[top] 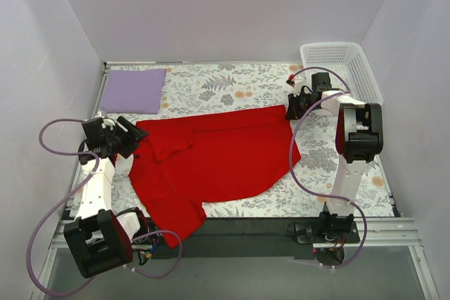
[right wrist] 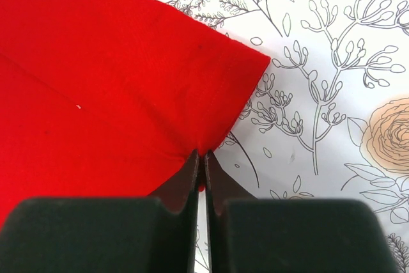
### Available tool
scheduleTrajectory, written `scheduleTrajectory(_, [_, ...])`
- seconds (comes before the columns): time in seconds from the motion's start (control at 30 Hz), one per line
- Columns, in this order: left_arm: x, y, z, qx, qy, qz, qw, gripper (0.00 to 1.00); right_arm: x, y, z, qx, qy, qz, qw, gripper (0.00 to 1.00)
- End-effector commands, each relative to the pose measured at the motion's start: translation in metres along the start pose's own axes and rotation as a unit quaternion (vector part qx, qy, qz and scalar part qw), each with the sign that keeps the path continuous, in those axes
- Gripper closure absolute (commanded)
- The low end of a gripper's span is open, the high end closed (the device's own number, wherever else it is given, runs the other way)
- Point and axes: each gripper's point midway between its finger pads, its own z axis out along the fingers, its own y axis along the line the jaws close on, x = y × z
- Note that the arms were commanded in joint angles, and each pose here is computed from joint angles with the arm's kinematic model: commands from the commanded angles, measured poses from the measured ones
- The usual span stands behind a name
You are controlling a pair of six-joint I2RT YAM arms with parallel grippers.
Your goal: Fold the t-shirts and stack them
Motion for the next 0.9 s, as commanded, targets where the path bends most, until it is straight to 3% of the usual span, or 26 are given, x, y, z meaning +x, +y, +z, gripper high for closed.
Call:
scheduleTrajectory(0.0, [-0.037, -0.009, 0.001, 0.0, -0.066, 0.016, 0.998, 0.39, 0.014, -0.017, -0.001, 0.028, 0.024, 0.008, 0.999, 0.91])
scheduleTrajectory(0.27, [-0.069, 0.008, 0.039, -0.033, -0.07, 0.009, 0.997, 0.42, -0.001, -0.011, -0.019, 0.039, 0.007, -0.019, 0.999, 0.72])
scheduleTrajectory(0.5, [-0.072, 0.012, 0.039, -0.038, -0.079, 0.047, 0.995, 0.42, -0.008, 0.002, -0.032, 0.039, 0.002, -0.048, 0.998, 0.57])
scheduleTrajectory(0.87, [-0.073, 0.017, 0.058, -0.033, -0.06, 0.05, 0.996, 0.39, -0.003, 0.072, -0.041, -0.043, 0.009, -0.159, 0.986, 0.44])
